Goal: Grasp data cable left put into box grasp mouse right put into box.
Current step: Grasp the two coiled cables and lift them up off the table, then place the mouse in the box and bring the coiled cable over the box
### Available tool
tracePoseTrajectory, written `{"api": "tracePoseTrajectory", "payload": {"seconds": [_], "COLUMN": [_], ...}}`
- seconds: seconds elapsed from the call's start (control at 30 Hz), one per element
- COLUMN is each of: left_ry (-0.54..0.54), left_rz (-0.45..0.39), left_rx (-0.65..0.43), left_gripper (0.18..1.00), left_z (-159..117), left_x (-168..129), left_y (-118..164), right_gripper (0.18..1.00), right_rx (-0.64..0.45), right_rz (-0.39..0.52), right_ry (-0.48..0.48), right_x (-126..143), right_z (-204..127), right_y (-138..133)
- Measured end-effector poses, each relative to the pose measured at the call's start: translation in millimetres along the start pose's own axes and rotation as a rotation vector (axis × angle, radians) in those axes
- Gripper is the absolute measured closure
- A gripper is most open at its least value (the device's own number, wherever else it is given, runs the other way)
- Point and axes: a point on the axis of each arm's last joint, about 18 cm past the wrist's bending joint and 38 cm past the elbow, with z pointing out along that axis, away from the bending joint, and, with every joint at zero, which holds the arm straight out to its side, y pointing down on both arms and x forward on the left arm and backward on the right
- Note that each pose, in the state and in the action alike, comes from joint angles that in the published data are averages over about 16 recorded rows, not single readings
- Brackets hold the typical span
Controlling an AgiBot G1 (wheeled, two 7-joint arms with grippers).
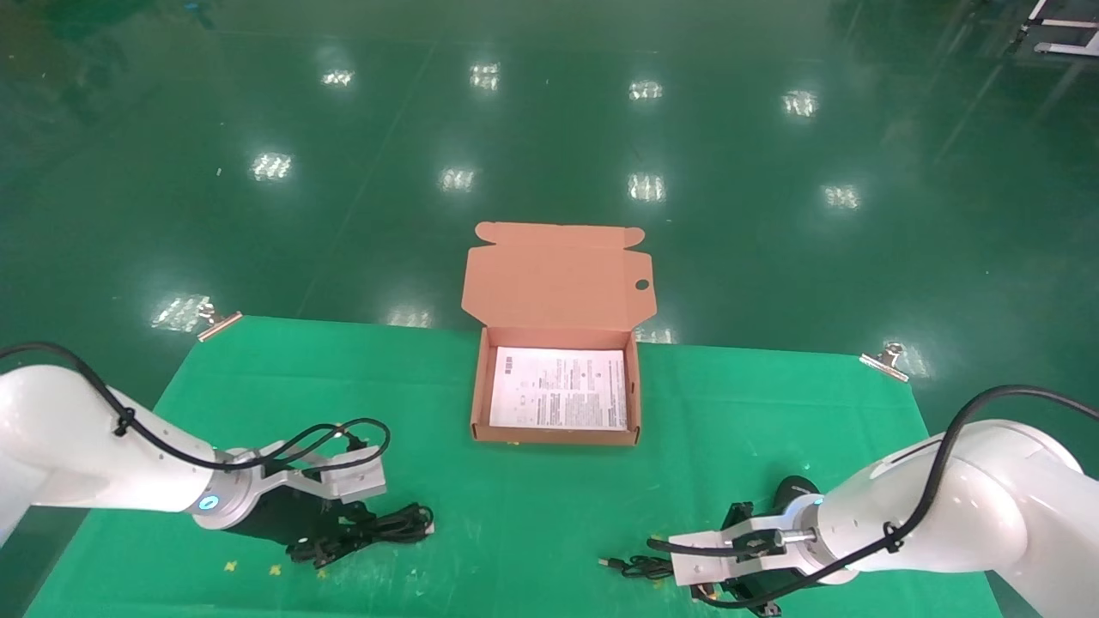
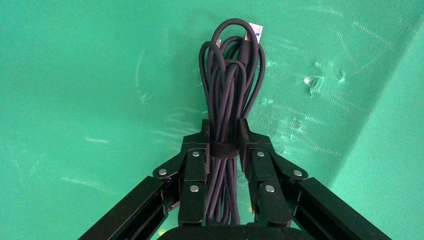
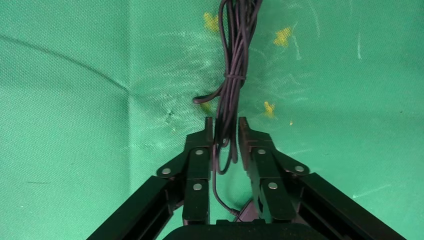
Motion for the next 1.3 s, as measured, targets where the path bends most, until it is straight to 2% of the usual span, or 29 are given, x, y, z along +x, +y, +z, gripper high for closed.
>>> {"api": "tracePoseTrajectory", "payload": {"seconds": [0.23,0.43,0.63,0.8,1.0,1.3], "left_ry": [0.000,-0.006,-0.051,-0.138,-0.294,-0.527], "left_rz": [0.000,0.007,0.061,0.142,0.265,0.374], "left_rx": [0.000,0.009,0.041,0.081,0.121,0.166], "left_gripper": [0.868,0.907,0.915,0.919,0.921,0.922], "left_z": [0.0,-4.5,-23.2,-50.2,-85.0,-123.9], "left_x": [0.1,-3.4,-19.5,-42.1,-67.9,-91.5], "left_y": [0.1,-2.6,-18.2,-44.9,-89.6,-154.6], "right_gripper": [0.863,0.932,0.964,0.972,0.973,0.973], "right_rx": [-0.001,-0.005,-0.013,-0.009,0.036,0.158], "right_rz": [0.000,0.007,0.023,0.028,0.009,-0.057], "right_ry": [0.001,0.035,0.137,0.284,0.477,0.699], "right_x": [0.4,10.7,36.6,72.8,122.1,195.2], "right_z": [-0.6,-13.6,-49.9,-95.8,-148.0,-200.1], "right_y": [0.4,5.9,14.6,14.0,-9.3,-74.1]}}
